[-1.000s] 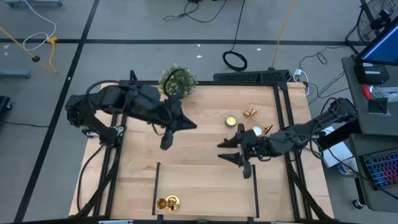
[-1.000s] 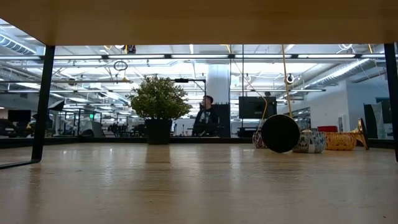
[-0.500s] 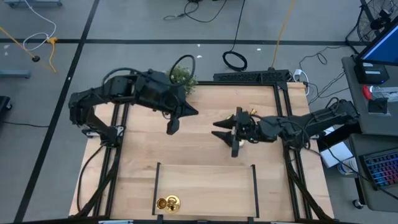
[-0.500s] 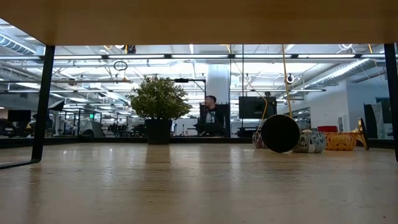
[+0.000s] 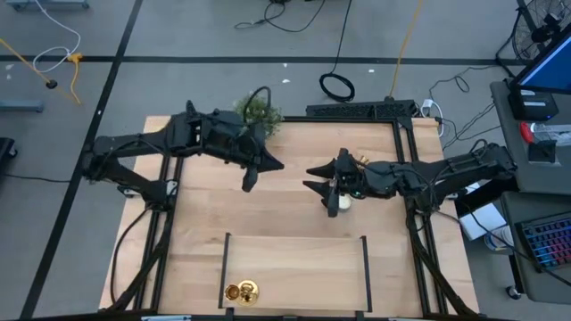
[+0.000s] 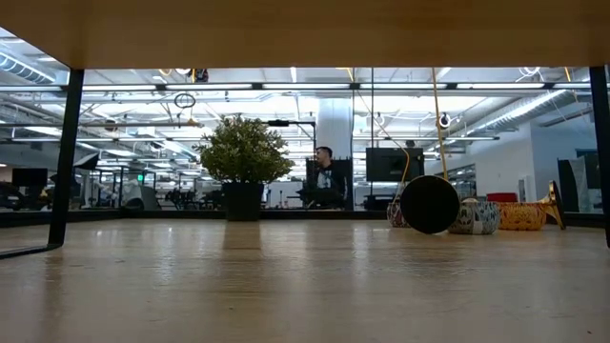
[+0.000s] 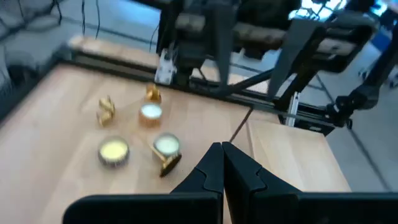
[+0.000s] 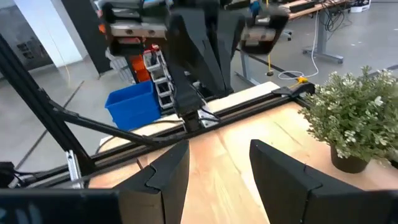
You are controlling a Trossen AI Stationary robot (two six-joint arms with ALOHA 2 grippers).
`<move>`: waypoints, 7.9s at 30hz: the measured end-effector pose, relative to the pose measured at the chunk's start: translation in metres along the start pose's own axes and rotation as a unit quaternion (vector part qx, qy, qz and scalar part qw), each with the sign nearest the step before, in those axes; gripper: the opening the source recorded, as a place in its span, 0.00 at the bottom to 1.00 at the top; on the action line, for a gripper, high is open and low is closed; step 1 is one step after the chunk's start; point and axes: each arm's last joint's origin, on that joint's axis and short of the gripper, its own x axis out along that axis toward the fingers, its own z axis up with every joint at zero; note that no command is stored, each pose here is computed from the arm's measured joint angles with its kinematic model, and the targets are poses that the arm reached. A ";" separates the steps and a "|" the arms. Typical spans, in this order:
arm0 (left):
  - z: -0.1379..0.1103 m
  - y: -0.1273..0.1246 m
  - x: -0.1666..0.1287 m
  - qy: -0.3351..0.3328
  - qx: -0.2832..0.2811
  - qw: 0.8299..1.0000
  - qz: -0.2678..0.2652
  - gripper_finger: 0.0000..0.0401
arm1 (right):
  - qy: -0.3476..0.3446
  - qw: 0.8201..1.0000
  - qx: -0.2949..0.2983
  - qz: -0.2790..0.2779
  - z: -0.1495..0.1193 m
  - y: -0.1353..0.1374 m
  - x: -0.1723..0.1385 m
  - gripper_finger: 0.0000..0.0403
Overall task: Pick & Place candle stick holders
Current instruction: Put the black patterned scented candle on the shelf
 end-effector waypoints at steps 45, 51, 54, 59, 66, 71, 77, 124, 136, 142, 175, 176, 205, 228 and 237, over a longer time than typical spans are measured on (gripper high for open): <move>-0.077 -0.055 -0.005 -0.148 -0.195 0.967 0.076 0.00 | 0.444 0.822 0.259 -0.244 -0.078 -0.150 0.040 0.69; -0.075 -0.061 -0.007 -0.178 -0.190 0.961 0.097 0.00 | 0.507 0.802 0.207 -0.237 -0.097 -0.155 0.048 0.81; -0.076 -0.063 -0.008 -0.184 -0.187 0.959 0.109 0.00 | 0.508 0.803 0.194 -0.243 -0.098 -0.156 0.048 0.84; -0.077 -0.063 -0.008 -0.182 -0.176 0.961 0.111 0.00 | 0.496 0.804 0.176 -0.277 -0.097 -0.161 0.048 0.85; -0.077 -0.063 -0.007 -0.178 -0.165 0.963 0.114 0.00 | 0.479 0.803 0.200 -0.292 -0.094 -0.170 0.048 0.85; -0.077 -0.064 -0.007 -0.175 -0.163 0.965 0.109 0.01 | 0.479 0.799 0.209 -0.297 -0.100 -0.175 0.055 0.85; -0.077 -0.064 -0.007 -0.172 -0.162 0.967 0.102 0.01 | 0.514 0.777 0.208 -0.299 -0.124 -0.183 0.072 0.85; -0.078 -0.069 -0.008 -0.174 -0.174 0.965 0.095 0.02 | 0.496 0.798 0.196 -0.282 -0.154 -0.198 0.105 0.85; -0.079 -0.069 -0.007 -0.169 -0.172 0.966 0.092 0.01 | 0.474 0.811 0.200 -0.277 -0.152 -0.198 0.110 0.85; -0.079 -0.069 -0.007 -0.169 -0.170 0.967 0.092 0.01 | 0.490 0.800 0.199 -0.282 -0.153 -0.198 0.106 0.79; -0.078 -0.068 -0.009 -0.159 -0.143 0.974 0.073 0.03 | 0.364 0.898 0.241 -0.058 -0.029 -0.139 0.082 0.75; -0.077 -0.068 -0.009 -0.157 -0.140 0.975 0.070 0.02 | 0.351 0.903 0.244 -0.052 -0.024 -0.137 0.080 0.75; -0.054 -0.066 0.057 0.151 0.188 0.902 0.359 0.19 | 0.276 0.920 0.279 -0.019 -0.001 -0.122 0.072 0.75; -0.037 -0.044 0.087 0.112 0.252 0.890 0.362 0.96 | 0.220 0.926 0.305 -0.022 0.008 -0.119 0.077 0.76; -0.032 -0.028 0.097 0.099 0.249 0.888 0.373 0.91 | 0.201 0.931 0.305 -0.017 0.011 -0.115 0.079 0.76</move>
